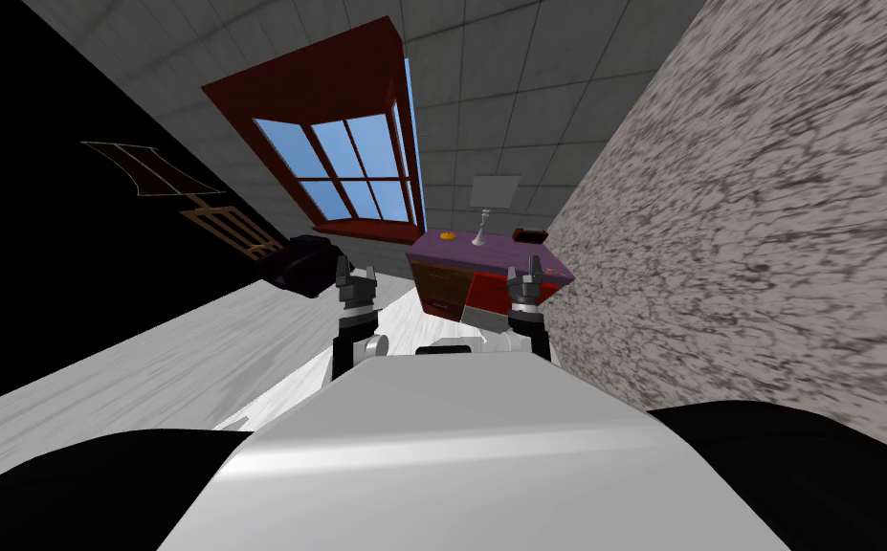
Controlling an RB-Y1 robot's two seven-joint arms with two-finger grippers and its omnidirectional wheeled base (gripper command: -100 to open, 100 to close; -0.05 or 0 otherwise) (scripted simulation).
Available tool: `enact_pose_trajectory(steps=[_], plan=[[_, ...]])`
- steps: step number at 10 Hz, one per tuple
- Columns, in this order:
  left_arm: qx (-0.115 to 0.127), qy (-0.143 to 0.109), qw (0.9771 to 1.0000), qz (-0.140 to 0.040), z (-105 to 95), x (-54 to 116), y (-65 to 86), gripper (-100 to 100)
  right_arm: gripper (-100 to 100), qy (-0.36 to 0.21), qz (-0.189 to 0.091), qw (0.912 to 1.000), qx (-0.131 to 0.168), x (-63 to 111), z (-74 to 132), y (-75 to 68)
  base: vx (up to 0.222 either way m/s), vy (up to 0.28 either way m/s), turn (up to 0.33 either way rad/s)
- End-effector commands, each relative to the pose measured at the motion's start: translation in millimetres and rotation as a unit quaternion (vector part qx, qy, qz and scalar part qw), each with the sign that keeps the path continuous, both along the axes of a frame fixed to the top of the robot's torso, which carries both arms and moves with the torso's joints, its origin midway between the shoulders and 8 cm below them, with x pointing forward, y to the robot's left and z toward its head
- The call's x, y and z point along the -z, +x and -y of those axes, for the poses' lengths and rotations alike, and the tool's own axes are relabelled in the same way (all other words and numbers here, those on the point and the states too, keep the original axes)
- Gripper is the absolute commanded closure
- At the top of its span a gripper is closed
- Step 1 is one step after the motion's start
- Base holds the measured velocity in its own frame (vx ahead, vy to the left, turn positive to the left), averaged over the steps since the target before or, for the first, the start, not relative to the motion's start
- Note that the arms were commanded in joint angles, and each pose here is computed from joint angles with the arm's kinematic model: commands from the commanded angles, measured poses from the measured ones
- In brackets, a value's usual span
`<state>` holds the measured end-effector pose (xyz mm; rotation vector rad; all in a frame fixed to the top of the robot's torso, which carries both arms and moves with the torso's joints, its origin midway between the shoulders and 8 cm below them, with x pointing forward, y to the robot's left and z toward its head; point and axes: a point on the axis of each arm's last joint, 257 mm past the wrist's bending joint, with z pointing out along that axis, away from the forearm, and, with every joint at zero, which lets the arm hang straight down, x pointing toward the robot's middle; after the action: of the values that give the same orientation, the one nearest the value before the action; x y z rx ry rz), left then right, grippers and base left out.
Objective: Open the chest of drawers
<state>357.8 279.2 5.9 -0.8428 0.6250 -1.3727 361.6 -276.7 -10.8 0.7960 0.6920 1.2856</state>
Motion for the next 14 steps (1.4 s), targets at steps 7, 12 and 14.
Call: enact_pose_trajectory(steps=[7,12,14], plan=[[0.0,0.0,1.0,0.0,0.0,-0.2,-0.1,0,0,0.0,0.0,1.0,0.0,-0.2,0,-0.1,0.0,0.0,0.0],[0.0,0.0,1.0,0.0,0.0,0.1,0.0,0,-100,0.013,0.012,0.9979,-0.062,-5.3,-12,1.8,0.015,0.018,0.001],[0.0,0.0,1.0,0.0,0.0,0.2,0.0,0,-100,0.047,0.027,0.9929,-0.106,-10.9,-17,3.0,0.058,0.069,0.001]])
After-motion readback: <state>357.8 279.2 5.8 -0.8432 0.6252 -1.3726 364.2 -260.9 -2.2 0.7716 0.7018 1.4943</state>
